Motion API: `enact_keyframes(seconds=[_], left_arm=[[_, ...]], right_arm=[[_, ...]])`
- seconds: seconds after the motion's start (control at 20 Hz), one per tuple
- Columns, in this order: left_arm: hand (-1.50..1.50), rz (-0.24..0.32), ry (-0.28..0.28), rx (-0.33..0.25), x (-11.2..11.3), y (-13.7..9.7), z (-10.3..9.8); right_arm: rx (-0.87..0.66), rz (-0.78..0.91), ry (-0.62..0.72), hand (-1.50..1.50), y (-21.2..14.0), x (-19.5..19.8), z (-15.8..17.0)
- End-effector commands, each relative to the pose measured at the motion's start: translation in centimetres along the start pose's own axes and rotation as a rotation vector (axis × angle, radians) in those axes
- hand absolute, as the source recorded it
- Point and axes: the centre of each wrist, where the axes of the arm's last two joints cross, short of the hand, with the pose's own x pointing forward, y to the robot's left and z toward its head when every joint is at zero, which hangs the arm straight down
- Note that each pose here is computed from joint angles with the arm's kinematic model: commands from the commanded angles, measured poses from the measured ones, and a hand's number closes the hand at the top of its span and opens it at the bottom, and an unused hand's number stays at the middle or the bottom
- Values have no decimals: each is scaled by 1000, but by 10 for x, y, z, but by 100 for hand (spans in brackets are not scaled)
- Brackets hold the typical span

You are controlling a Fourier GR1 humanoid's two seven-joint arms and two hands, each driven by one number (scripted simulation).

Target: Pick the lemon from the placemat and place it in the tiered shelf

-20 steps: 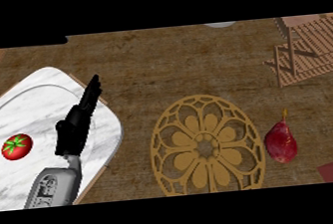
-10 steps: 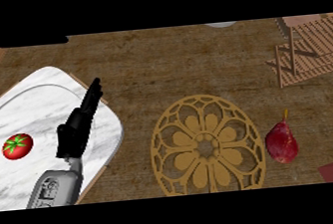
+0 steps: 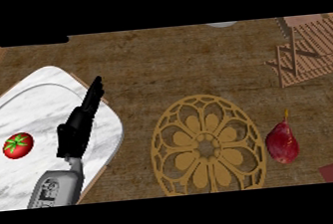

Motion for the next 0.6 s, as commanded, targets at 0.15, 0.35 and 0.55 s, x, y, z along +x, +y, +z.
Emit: enact_keyframes(seconds=[0.15,0.35,0.55], left_arm=[[0,11,-10,4,-4,5,4],[0,6,3,5,2,9,-1],[0,-4,4,1,-4,-6,13]], right_arm=[[-72,300,118,150,-14,-32,8],[-120,271,204,-150,-38,-30,-7],[-118,197,205,-150,-34,-54,10]])
